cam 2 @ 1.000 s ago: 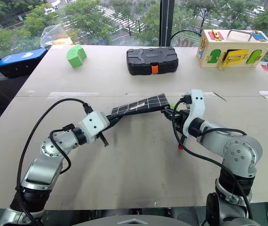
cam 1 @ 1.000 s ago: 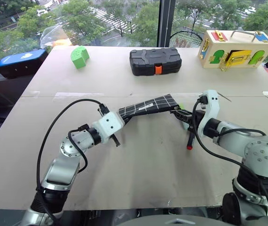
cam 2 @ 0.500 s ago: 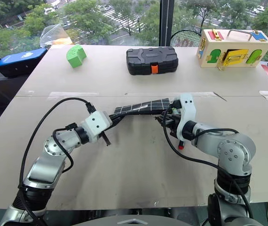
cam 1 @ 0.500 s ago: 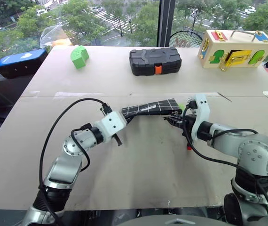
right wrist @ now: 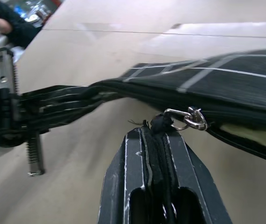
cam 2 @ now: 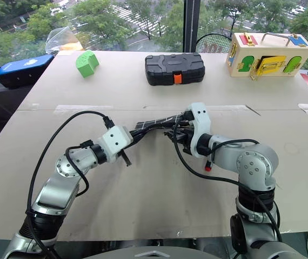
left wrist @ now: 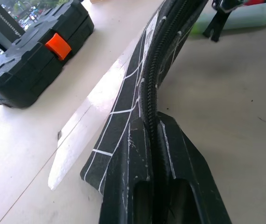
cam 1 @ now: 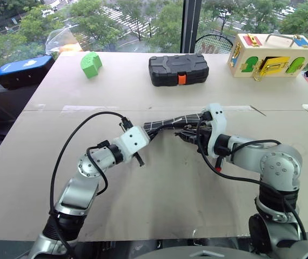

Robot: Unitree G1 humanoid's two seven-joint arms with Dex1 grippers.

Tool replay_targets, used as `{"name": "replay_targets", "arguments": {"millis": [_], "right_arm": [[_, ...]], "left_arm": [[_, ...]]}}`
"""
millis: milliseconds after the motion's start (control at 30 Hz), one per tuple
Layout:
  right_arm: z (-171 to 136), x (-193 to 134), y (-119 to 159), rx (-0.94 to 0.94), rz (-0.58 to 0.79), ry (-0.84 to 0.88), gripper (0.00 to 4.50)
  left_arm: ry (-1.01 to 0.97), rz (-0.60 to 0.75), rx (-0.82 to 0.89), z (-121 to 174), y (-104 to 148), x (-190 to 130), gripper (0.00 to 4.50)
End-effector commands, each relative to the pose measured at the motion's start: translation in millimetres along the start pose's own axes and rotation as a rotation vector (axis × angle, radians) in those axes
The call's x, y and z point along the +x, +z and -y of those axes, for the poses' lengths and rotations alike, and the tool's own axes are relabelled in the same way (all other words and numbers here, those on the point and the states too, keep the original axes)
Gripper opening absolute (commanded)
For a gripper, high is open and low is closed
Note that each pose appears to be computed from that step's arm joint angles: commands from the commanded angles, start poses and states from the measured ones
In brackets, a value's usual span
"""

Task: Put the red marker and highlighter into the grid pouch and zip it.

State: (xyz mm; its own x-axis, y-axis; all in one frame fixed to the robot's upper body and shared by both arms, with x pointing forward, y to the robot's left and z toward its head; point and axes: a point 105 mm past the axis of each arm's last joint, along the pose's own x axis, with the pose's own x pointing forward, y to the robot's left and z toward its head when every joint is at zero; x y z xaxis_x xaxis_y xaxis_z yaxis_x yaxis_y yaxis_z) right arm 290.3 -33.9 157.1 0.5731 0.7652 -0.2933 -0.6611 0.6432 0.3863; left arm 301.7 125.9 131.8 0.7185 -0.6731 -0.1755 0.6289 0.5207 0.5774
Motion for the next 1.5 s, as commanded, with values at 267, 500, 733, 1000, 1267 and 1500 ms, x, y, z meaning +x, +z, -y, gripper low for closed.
{"name": "replay_targets", "arguments": {"millis": [267, 500, 733, 1000, 1267, 1500], "right_arm": [[-25.1, 22.0, 16.0, -0.126, -0.036, 0.153, 0.06], [-36.5, 35.7, 12.4, -0.229, -0.098, 0.227, 0.06], [-53.3, 49.5, -2.5, -0.358, -0.167, 0.343, 0.06], [-16.6, 49.7, 4.1, -0.402, -0.121, 0.192, 0.06], [11.9, 25.9, 11.0, -0.322, -0.046, 0.096, 1.76], [-12.8, -20.7, 14.8, -0.341, 0.011, 0.231, 3.1]], "left_arm": [[-0.011, 0.077, 0.035, 2.4, 21.9, 11.7, 0.0], [-0.01, 0.085, 0.029, 2.3, 22.5, 13.5, 0.0], [-0.005, 0.097, -0.016, 4.1, 25.1, 17.3, 0.0], [-0.024, 0.117, -0.029, 6.8, 25.6, 10.5, 0.0], [-0.045, 0.107, -0.052, 9.5, 18.8, 2.9, 0.0], [-0.025, 0.096, -0.081, 2.7, 15.8, 5.8, 0.0]]}}
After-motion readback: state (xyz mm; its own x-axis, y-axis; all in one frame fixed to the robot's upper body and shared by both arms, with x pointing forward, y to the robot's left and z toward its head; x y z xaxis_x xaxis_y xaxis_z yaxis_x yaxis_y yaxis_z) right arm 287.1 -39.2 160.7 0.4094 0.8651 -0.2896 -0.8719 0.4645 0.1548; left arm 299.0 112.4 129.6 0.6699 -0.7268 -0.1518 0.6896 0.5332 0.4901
